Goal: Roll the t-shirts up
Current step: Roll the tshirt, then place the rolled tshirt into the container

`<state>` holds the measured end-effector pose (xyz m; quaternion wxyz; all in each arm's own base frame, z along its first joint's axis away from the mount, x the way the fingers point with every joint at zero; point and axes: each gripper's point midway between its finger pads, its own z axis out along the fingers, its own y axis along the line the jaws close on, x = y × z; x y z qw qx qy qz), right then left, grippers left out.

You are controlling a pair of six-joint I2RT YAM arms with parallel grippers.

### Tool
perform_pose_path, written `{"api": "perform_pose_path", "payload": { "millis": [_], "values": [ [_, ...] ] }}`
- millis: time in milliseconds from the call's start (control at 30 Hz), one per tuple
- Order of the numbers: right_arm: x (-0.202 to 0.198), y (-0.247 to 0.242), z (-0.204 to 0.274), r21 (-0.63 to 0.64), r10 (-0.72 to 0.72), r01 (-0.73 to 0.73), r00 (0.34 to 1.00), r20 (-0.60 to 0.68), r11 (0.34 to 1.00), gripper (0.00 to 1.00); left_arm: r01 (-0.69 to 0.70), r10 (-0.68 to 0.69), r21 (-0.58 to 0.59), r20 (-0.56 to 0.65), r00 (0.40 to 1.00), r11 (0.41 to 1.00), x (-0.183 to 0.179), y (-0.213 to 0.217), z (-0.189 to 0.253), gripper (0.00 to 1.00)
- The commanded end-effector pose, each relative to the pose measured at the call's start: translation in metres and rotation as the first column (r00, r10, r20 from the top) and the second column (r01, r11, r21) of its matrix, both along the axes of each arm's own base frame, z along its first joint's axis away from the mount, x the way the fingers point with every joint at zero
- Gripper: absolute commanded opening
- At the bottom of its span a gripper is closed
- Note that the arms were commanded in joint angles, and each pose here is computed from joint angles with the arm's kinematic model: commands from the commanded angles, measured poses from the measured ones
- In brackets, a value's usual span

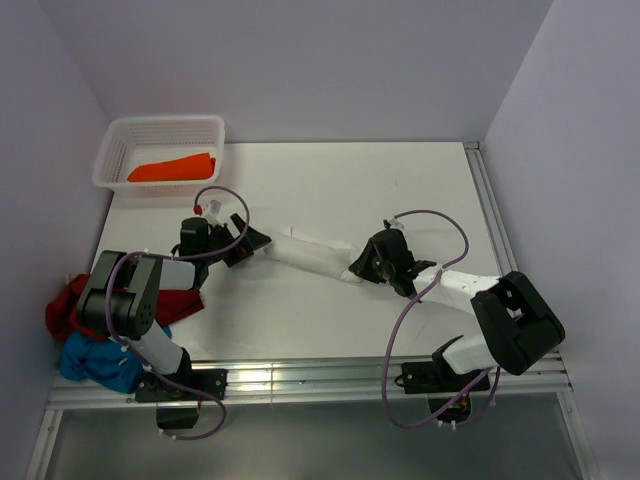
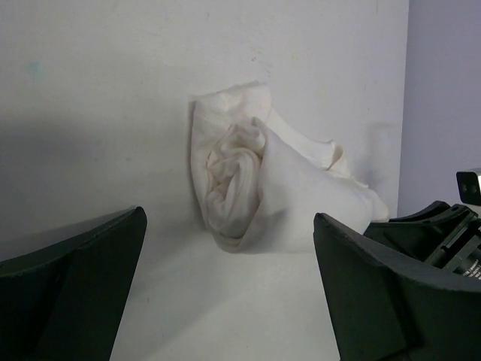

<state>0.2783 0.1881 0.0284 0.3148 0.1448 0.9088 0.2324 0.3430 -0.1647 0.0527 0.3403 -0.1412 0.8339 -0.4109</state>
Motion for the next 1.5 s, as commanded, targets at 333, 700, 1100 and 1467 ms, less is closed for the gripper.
{"api": "perform_pose_path", "payload": {
  "millis": [333,700,1100,1467],
  "values": [
    [-0.034,-0.027,-0.036,-0.157,0.002,-0.026,0.989,-0.147,0.987,0.0,0.043,-0.035,0.047,-0.143,0.989,0.998,0.017,-0.01,-0.051,0.86],
    [-0.032,-0.028,-0.035,-0.164,-0.001,-0.023,0.99,-0.144,0.986,0.0,0.085,-0.08,0.03,-0.133,0.988,0.996,0.003,-0.018,-0.054,0.78],
    [-0.029,-0.027,-0.034,-0.169,0.0,-0.024,0.99,-0.144,0.985,0.0,0.095,-0.087,0.046,-0.143,0.986,0.994,-0.006,-0.022,-0.062,0.54],
    [-0.024,-0.022,-0.033,-0.165,0.016,-0.039,0.99,-0.14,0.986,0.0,0.081,-0.066,0.131,-0.117,0.991,0.988,0.002,-0.03,-0.069,0.14]
  ]
}}
